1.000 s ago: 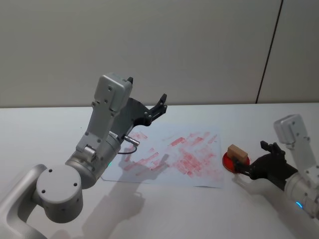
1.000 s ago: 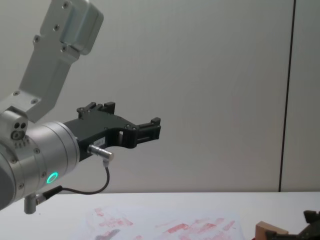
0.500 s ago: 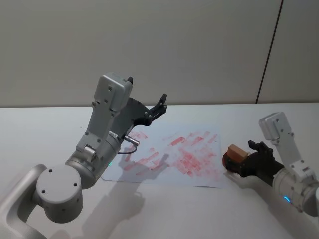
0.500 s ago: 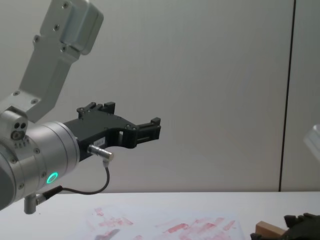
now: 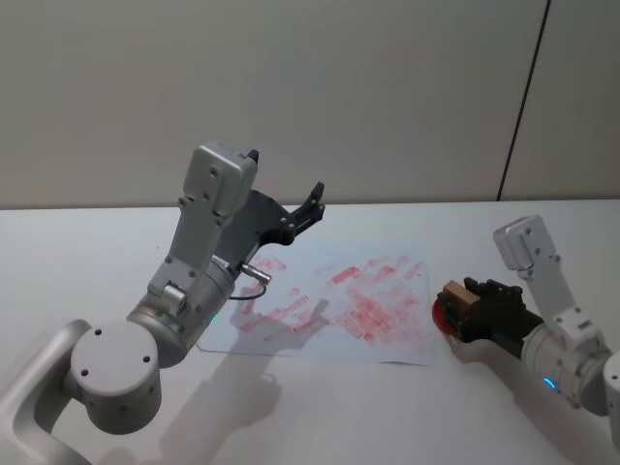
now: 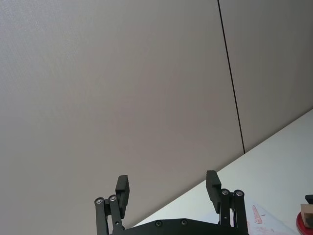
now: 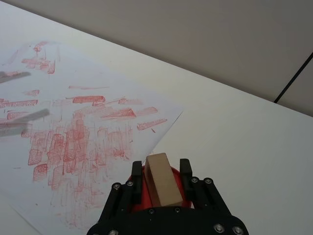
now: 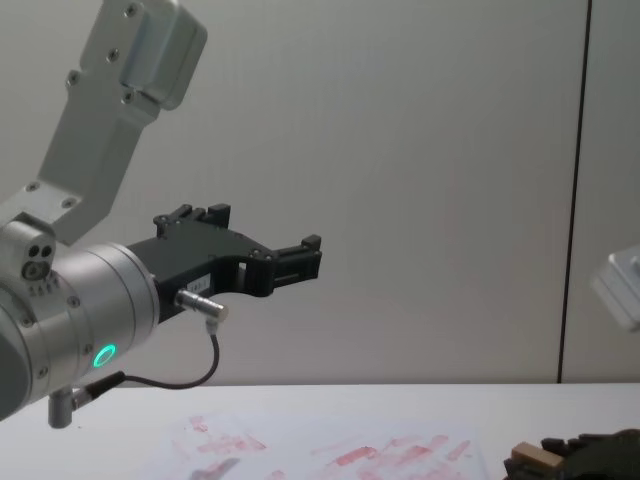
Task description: Use the one hand to pick up the stamp and affix it onto the A4 paper.
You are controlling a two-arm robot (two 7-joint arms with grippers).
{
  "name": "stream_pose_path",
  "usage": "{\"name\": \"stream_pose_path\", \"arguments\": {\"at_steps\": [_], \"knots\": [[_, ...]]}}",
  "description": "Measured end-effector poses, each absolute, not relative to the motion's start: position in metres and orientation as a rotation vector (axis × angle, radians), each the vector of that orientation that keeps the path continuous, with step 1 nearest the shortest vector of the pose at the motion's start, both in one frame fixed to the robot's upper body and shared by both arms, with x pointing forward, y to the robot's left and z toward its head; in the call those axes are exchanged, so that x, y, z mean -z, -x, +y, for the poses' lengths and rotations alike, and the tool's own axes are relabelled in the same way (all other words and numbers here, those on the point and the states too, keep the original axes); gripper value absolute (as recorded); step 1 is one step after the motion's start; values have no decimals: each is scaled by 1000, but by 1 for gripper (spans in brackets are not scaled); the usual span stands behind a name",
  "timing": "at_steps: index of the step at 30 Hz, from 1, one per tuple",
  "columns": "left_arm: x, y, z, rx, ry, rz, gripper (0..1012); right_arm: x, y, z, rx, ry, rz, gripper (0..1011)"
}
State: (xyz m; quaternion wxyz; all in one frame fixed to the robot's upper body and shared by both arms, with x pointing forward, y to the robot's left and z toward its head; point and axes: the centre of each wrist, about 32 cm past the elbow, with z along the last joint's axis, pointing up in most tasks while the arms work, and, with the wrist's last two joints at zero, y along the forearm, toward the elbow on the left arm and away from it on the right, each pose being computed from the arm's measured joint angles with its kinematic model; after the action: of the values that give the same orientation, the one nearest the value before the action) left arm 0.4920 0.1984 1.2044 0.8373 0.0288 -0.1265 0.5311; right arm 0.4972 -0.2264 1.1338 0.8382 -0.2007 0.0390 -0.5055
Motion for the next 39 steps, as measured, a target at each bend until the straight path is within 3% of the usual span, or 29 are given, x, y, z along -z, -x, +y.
{"name": "stream_pose_path", "arguments": {"at_steps": [9,24,31,39], "knots": [[-1204,-492,198,-1124,-61,-268,1001,-1134,-498,-226,1067,424,81,222],[-1204,-492,198,-1124,-61,-268,1001,-1155,-501,-219,1040,345,25,219],[-1204,-492,198,-1124,-61,-268,1001,-1169,-512,-205,973,295,-4,219],[-1204,-492,198,-1124,-61,-268,1001,-1168,-523,-190,902,313,8,220]]}}
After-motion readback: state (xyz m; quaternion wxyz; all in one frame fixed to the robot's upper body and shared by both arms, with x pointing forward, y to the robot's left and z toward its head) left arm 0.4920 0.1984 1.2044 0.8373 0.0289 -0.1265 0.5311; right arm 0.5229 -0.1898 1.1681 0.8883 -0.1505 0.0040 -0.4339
